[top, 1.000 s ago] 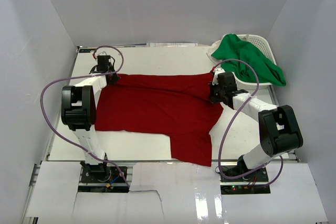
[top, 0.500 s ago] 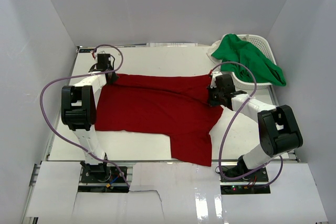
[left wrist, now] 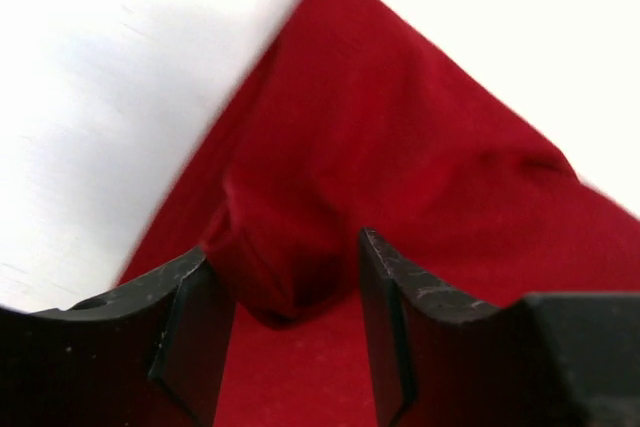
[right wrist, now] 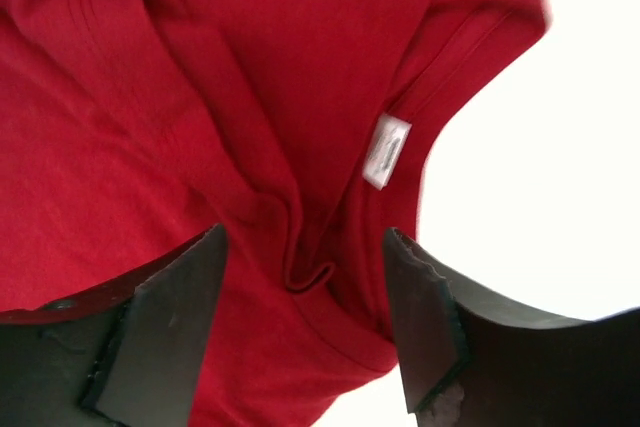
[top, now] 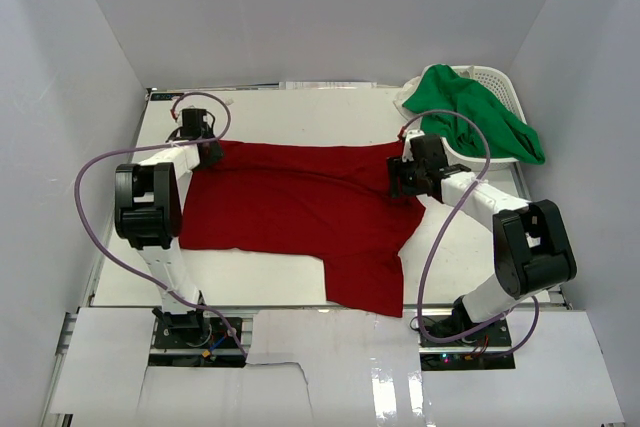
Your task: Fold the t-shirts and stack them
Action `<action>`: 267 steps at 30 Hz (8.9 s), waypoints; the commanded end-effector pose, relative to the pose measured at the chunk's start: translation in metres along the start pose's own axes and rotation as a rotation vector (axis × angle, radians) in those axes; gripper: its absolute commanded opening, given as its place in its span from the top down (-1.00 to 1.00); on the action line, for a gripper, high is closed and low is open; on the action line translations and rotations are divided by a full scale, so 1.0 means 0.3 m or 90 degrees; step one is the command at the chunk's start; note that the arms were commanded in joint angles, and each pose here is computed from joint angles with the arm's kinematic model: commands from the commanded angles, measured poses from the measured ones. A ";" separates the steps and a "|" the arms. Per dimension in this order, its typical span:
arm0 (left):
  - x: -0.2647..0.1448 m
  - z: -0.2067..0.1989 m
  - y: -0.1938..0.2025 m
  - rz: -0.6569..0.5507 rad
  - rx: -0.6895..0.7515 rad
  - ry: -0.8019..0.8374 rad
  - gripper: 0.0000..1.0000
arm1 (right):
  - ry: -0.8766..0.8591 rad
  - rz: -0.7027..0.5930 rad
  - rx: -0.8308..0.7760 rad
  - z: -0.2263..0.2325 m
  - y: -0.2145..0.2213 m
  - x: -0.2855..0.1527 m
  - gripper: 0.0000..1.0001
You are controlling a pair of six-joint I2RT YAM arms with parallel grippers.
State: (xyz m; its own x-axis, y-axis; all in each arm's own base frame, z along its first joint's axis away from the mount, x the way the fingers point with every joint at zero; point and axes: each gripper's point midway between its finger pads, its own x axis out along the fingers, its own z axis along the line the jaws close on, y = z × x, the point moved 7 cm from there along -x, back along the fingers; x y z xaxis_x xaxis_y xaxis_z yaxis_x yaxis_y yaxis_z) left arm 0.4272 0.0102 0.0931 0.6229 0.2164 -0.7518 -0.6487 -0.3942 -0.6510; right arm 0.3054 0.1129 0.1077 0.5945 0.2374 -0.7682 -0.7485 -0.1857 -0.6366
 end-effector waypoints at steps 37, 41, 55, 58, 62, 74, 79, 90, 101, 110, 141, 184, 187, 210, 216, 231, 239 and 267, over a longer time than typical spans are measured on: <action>0.065 -0.038 -0.311 -0.081 -0.028 0.052 -0.25 | -0.063 0.030 0.122 -0.200 -0.421 0.287 -0.48; 0.072 -0.037 -0.315 -0.081 -0.028 0.054 -0.24 | -0.076 0.035 0.129 -0.198 -0.423 0.322 -0.34; 0.092 -0.060 -0.335 -0.084 -0.026 0.076 -0.22 | -0.075 0.013 0.133 -0.209 -0.461 0.384 0.84; 0.104 -0.061 -0.328 -0.079 -0.023 0.077 -0.22 | -0.073 0.012 0.132 -0.211 -0.466 0.386 0.85; 0.116 -0.057 -0.304 -0.065 -0.023 0.077 -0.20 | -0.072 0.013 0.132 -0.212 -0.469 0.391 0.85; 0.143 -0.046 -0.248 -0.027 -0.024 0.070 -0.08 | -0.066 0.013 0.128 -0.217 -0.482 0.389 0.85; 0.158 -0.039 -0.218 -0.005 -0.025 0.062 -0.05 | -0.065 0.014 0.128 -0.217 -0.480 0.387 0.85; 0.206 -0.025 -0.166 0.030 -0.022 0.042 0.13 | -0.060 0.024 0.129 -0.221 -0.471 0.398 0.85; 0.267 -0.004 -0.122 0.058 -0.016 0.006 1.00 | -0.057 0.017 0.130 -0.229 -0.492 0.417 0.85; 0.272 0.009 -0.152 0.044 -0.029 -0.014 1.00 | -0.048 -0.003 0.125 -0.248 -0.557 0.487 0.85; 0.287 0.078 -0.259 0.006 -0.074 -0.022 1.00 | -0.041 -0.140 0.100 -0.272 -0.719 0.537 0.32; -0.067 -0.769 -0.240 0.091 -0.005 0.551 0.36 | -0.296 -0.033 -0.029 0.101 -0.542 0.316 -0.22; -0.048 -0.803 -0.209 0.115 -0.015 0.572 0.35 | -0.302 -0.045 -0.058 0.097 -0.552 0.341 -0.22; -0.093 -0.950 -0.009 0.258 -0.015 0.706 0.28 | -0.349 -0.053 -0.098 0.098 -0.559 0.499 -0.20; -0.060 -0.942 0.060 0.290 -0.015 0.687 0.28 | -0.357 -0.042 -0.096 0.097 -0.520 0.476 -0.17; 0.074 -0.881 0.218 0.337 0.015 0.569 0.30 | -0.395 -0.033 -0.088 0.115 -0.529 0.426 -0.15; 0.097 -0.867 0.248 0.340 0.026 0.539 0.29 | -0.421 -0.015 -0.072 0.128 -0.500 0.415 0.69; 0.100 -0.868 0.285 0.353 0.063 0.495 0.29 | -0.465 0.031 -0.038 0.203 -0.463 0.274 0.33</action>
State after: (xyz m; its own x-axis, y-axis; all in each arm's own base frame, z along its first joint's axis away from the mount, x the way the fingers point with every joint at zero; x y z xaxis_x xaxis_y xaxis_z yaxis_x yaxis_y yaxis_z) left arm 0.5193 -0.2499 0.0754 0.3715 -0.7072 -0.6015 -0.9230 -0.2110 -0.3219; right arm 0.4531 0.2139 0.1196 0.2220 0.7731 -0.5941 -0.7287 -0.2733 -0.6279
